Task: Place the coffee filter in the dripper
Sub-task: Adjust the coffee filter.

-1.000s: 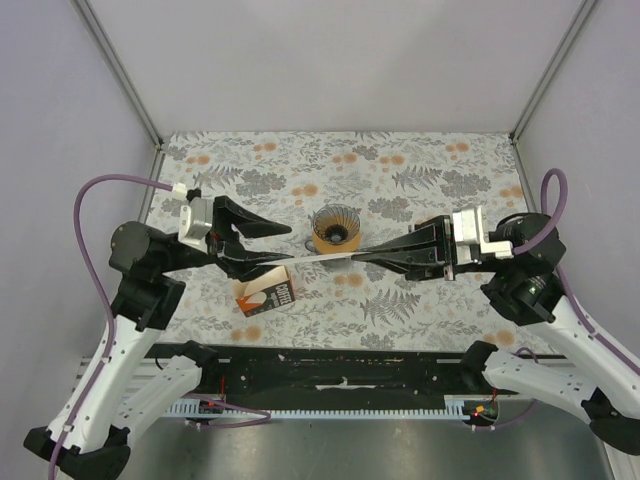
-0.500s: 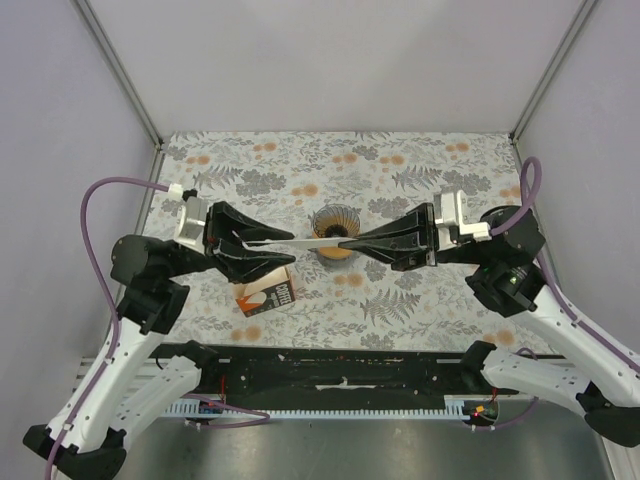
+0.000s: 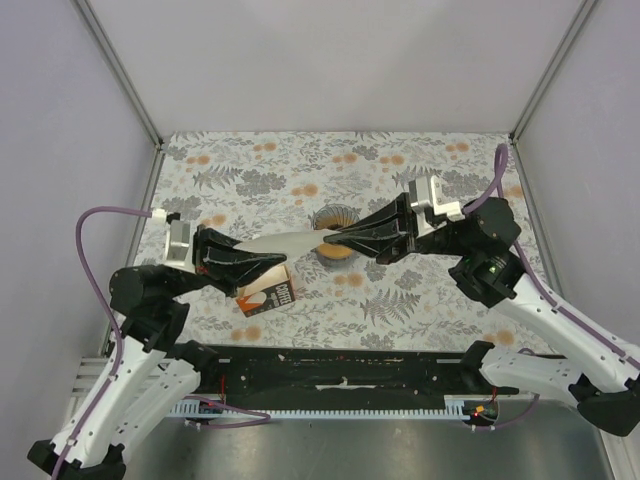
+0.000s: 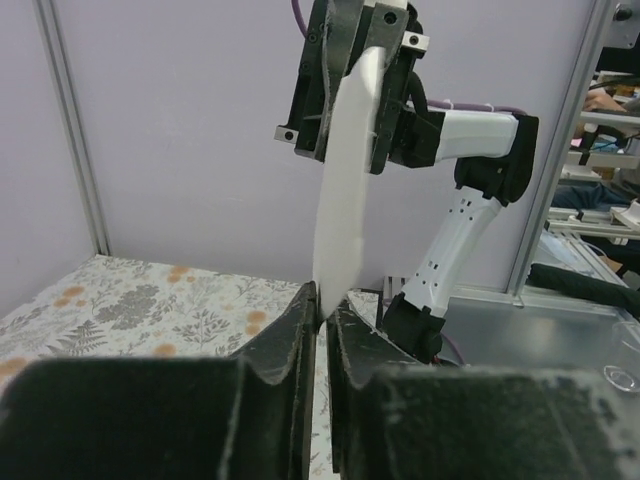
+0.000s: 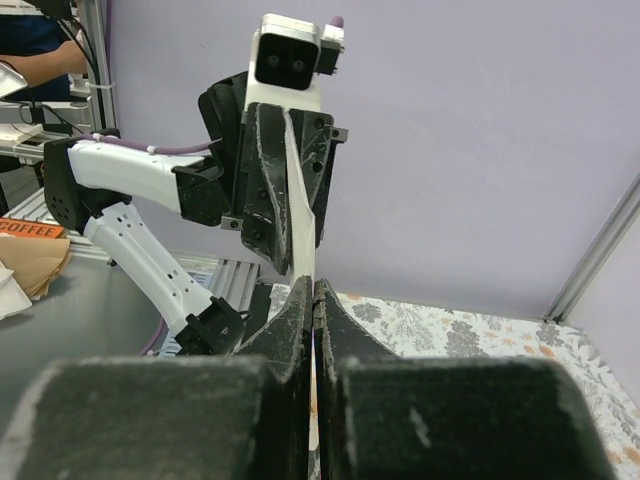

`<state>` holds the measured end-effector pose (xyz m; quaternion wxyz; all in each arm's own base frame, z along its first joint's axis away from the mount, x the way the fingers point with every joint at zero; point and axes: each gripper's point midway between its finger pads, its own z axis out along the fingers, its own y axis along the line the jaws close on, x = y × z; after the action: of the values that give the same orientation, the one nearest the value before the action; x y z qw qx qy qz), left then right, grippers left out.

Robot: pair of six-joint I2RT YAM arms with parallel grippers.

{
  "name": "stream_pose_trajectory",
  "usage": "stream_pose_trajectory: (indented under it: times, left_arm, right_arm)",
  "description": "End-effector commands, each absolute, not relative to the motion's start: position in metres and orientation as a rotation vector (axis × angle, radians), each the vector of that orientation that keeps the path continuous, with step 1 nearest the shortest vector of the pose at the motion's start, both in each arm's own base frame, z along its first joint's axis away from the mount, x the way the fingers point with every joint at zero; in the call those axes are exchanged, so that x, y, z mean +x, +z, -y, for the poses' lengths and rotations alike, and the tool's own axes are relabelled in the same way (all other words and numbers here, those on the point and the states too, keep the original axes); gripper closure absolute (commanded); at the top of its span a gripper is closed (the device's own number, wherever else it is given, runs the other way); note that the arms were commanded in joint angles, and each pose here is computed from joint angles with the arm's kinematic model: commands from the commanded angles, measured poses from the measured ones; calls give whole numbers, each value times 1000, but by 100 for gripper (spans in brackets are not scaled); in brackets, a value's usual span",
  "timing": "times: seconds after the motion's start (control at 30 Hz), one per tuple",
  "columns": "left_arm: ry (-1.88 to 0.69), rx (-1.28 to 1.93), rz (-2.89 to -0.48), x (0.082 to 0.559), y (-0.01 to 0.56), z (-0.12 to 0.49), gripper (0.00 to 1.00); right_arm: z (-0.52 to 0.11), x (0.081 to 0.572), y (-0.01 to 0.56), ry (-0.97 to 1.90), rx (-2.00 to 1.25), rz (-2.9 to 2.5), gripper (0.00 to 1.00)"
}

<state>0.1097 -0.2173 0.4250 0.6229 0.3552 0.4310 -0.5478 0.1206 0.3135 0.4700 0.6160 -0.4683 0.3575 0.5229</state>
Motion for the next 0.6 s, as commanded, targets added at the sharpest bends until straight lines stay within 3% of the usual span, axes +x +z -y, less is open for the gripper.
stream_pose_trajectory:
  times: [0.0,0.33,0.37,0.57]
  left_arm:
    - [-1236,756,-887,100,441,205,95]
    - [-1202,633,-885,108,434,191,98]
    - [-1197,628,-896,111,430,191,98]
    - [-1008,791,-910,126,384,198,98]
  right_arm:
    - [-317,118,473,1251,-1065,-809,100]
    - [-326,123,449,1293,-1078,-886,100]
    - [-326,123,448,1295,-1085,-890,94]
    - [-321,137,450,1175,-1084,-961,26]
